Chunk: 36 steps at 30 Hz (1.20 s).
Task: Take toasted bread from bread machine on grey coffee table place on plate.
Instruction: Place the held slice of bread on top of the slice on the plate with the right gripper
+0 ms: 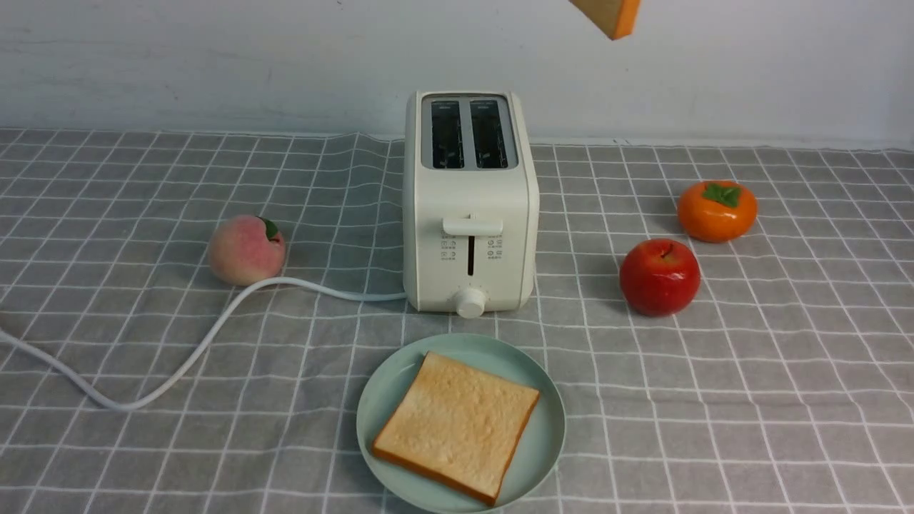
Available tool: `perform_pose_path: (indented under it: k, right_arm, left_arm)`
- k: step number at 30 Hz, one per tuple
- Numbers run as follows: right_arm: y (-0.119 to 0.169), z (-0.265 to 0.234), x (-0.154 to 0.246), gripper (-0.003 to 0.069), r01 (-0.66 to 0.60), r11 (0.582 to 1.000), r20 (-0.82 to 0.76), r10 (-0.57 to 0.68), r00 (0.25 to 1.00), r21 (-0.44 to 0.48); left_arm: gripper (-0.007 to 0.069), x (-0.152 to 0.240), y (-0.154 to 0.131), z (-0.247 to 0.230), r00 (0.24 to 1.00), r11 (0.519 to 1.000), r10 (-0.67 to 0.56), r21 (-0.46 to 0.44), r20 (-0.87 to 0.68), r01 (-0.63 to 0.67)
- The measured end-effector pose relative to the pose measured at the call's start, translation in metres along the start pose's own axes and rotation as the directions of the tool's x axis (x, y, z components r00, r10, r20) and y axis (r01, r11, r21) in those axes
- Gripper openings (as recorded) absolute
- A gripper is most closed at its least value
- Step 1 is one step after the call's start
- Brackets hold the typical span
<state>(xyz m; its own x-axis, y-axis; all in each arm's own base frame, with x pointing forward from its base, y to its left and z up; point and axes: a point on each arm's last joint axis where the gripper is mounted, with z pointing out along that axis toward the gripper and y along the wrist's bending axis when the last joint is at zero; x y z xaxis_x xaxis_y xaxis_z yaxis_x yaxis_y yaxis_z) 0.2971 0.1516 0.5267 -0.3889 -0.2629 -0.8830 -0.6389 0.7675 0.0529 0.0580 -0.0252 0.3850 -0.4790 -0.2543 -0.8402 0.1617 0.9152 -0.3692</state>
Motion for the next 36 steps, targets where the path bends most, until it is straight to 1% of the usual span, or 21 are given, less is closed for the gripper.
perform_pose_path:
  k: [1,3,5,6,7,8,10,11,13,14,16,18,20,23,24,26,30,33,34,36]
  right_arm:
    - [0.005,-0.005,0.003,0.0111,0.002,0.999,-0.037,-0.003,0.999,-0.041]
    - [0.011,-0.004,0.007,0.0111,-0.007,0.994,-0.062,0.001,0.998,-0.110]
    - [0.016,0.006,0.013,0.0111,-0.056,0.980,-0.094,0.038,0.995,-0.192]
    - [0.016,0.007,0.014,0.0111,-0.061,0.978,-0.099,0.042,0.994,-0.200]
    - [0.019,0.022,0.026,0.0111,-0.110,0.959,-0.155,0.071,0.985,-0.260]
    - [0.019,0.023,0.028,0.0111,-0.116,0.957,-0.162,0.075,0.984,-0.266]
    - [0.019,0.049,0.054,0.0111,-0.198,0.924,-0.270,0.109,0.957,-0.327]
    - [0.019,0.054,0.059,0.0111,-0.212,0.918,-0.288,0.115,0.951,-0.334]
    - [0.019,0.082,0.093,0.0111,-0.297,0.876,-0.399,0.134,0.907,-0.380]
    - [0.020,0.086,0.098,0.0111,-0.316,0.867,-0.415,0.143,0.899,-0.386]
    - [0.022,0.110,0.131,0.0111,-0.394,0.811,-0.493,0.153,0.856,-0.432]
    - [0.022,0.128,0.155,0.0111,-0.445,0.771,-0.527,0.169,0.833,-0.456]
    - [0.020,0.145,0.172,0.0111,-0.482,0.758,-0.542,0.205,0.815,-0.439]
    - [0.014,0.168,0.191,0.0111,-0.532,0.754,-0.566,0.261,0.782,-0.387]
    - [0.013,0.169,0.193,0.0111,-0.536,0.752,-0.568,0.266,0.778,-0.382]
    - [0.007,0.188,0.209,0.0111,-0.559,0.761,-0.584,0.300,0.754,-0.330]
    - [0.000,0.207,0.225,0.0117,-0.573,0.771,-0.593,0.333,0.734,-0.277]
    - [-0.003,0.216,0.233,0.0137,-0.583,0.771,-0.600,0.345,0.722,-0.257]
    - [-0.004,0.220,0.238,0.0168,-0.590,0.769,-0.609,0.349,0.712,-0.248]
    - [-0.004,0.221,0.239,0.0190,-0.595,0.766,-0.614,0.354,0.706,-0.243]
  left_arm:
    - [-0.0014,-0.002,0.000,0.000,1.000,1.000,0.005,0.005,0.025,-0.005]
    - [-0.0014,-0.006,-0.001,0.000,0.998,1.000,0.010,0.011,0.065,-0.011]
    - [-0.0014,-0.009,-0.002,0.000,0.995,1.000,0.022,0.015,0.099,-0.024]
    - [-0.0014,-0.009,-0.002,0.000,0.995,1.000,0.023,0.015,0.099,-0.025]
    - [-0.0014,-0.011,-0.002,0.000,0.993,0.999,0.029,0.016,0.118,-0.031]
    - [-0.0014,-0.011,-0.002,0.000,0.992,0.999,0.031,0.016,0.120,-0.033]
    - [-0.0014,-0.012,-0.002,0.002,0.993,0.999,0.031,0.014,0.117,-0.032]
    - [-0.0014,-0.012,-0.002,0.002,0.993,0.999,0.031,0.014,0.117,-0.032]
    - [-0.0014,-0.011,-0.001,0.007,0.996,1.000,0.028,0.006,0.081,-0.029]
    - [-0.0014,-0.011,-0.001,0.007,0.996,1.000,0.028,0.006,0.080,-0.029]
    - [-0.0014,-0.009,0.001,0.012,0.998,1.000,0.028,-0.002,0.049,-0.028]
    - [-0.0014,-0.006,0.003,0.017,0.999,1.000,0.024,-0.009,0.026,-0.024]
    - [-0.0014,-0.002,0.005,0.021,1.000,1.000,0.021,-0.015,0.007,-0.021]
    - [-0.0014,0.004,0.008,0.027,1.000,1.000,0.015,-0.024,-0.013,-0.016]
    - [-0.0014,0.005,0.009,0.028,1.000,1.000,0.015,-0.024,-0.015,-0.015]
    - [-0.0014,0.010,0.011,0.032,0.999,0.999,0.011,-0.031,-0.031,-0.012]
    - [-0.0014,0.012,0.012,0.033,0.999,0.999,0.009,-0.033,-0.039,-0.011]
    - [-0.0014,0.011,0.012,0.034,0.999,0.999,0.019,-0.032,-0.035,-0.020]
    - [-0.0014,0.011,0.012,0.034,0.999,0.999,0.031,-0.032,-0.033,-0.032]
    - [-0.0014,0.011,0.012,0.034,0.999,0.999,0.039,-0.031,-0.033,-0.040]
